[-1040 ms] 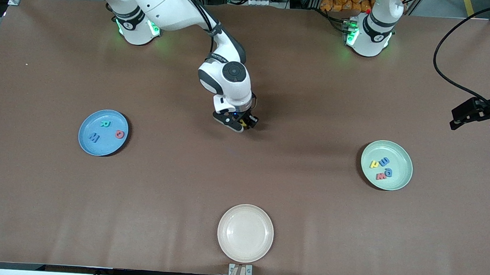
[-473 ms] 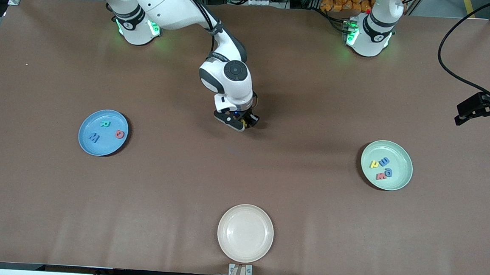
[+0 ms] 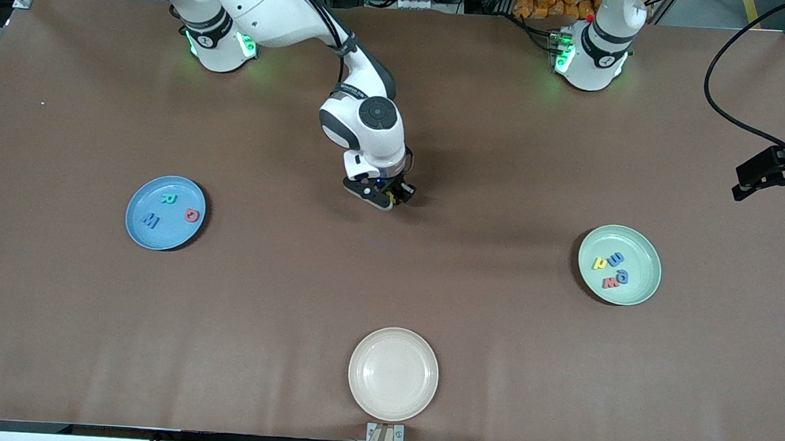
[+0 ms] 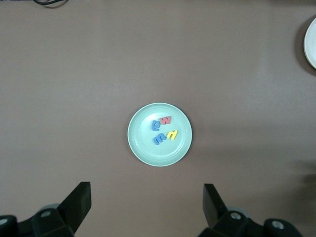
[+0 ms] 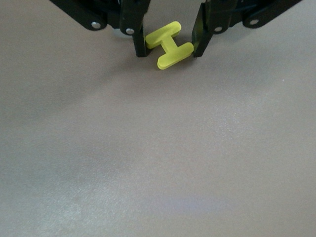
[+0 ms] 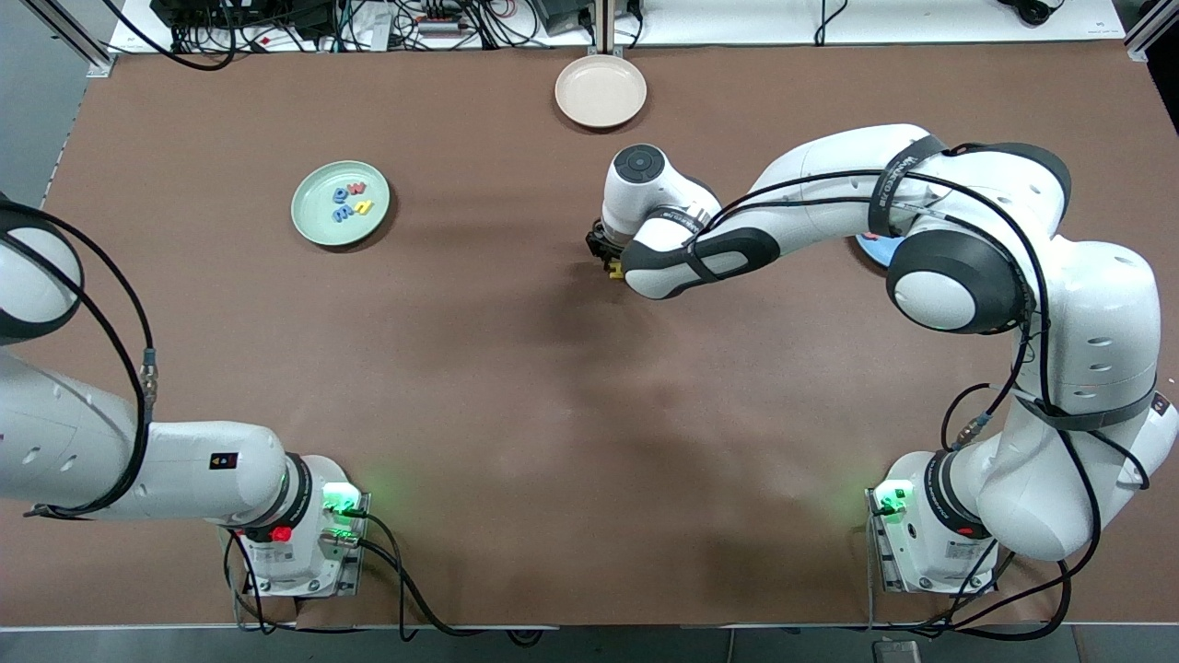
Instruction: Sort uppercase to blue plate, lowercase to green plate
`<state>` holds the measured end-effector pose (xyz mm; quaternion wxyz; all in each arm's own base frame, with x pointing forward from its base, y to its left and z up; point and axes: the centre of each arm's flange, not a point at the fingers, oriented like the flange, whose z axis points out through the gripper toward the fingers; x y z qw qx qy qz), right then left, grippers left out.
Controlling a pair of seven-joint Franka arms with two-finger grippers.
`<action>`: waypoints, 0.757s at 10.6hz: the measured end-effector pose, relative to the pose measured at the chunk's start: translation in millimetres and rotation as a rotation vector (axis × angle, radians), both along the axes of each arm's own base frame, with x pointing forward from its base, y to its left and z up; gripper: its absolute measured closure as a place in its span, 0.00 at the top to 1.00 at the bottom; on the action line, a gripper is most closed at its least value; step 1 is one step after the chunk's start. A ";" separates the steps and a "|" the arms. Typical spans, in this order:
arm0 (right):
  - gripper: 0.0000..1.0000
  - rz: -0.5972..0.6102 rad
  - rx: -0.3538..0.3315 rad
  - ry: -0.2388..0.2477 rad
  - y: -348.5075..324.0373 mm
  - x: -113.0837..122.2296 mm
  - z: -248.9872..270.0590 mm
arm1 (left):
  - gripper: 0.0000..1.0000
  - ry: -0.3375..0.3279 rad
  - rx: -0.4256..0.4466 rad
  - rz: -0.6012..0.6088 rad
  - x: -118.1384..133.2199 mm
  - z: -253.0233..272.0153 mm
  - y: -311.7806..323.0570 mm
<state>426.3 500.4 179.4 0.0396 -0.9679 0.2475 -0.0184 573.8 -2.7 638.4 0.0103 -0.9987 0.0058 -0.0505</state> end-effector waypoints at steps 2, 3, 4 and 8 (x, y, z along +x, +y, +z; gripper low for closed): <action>0.43 0.014 -0.001 -0.001 0.1 -0.1 0.0 | 1.00 0.003 0.000 0.000 -0.3 -0.3 0.0; 0.43 0.025 -0.001 -0.002 0.2 -0.2 0.1 | 1.00 0.004 0.000 0.000 -0.4 -0.4 -0.1; 0.43 0.032 -0.002 -0.002 0.3 -0.2 0.1 | 1.00 0.004 0.000 0.000 -0.4 -0.4 -0.1; 0.43 0.059 -0.037 0.011 -1.6 5.9 3.7 | 1.00 0.005 0.000 0.000 -0.4 -0.3 -0.1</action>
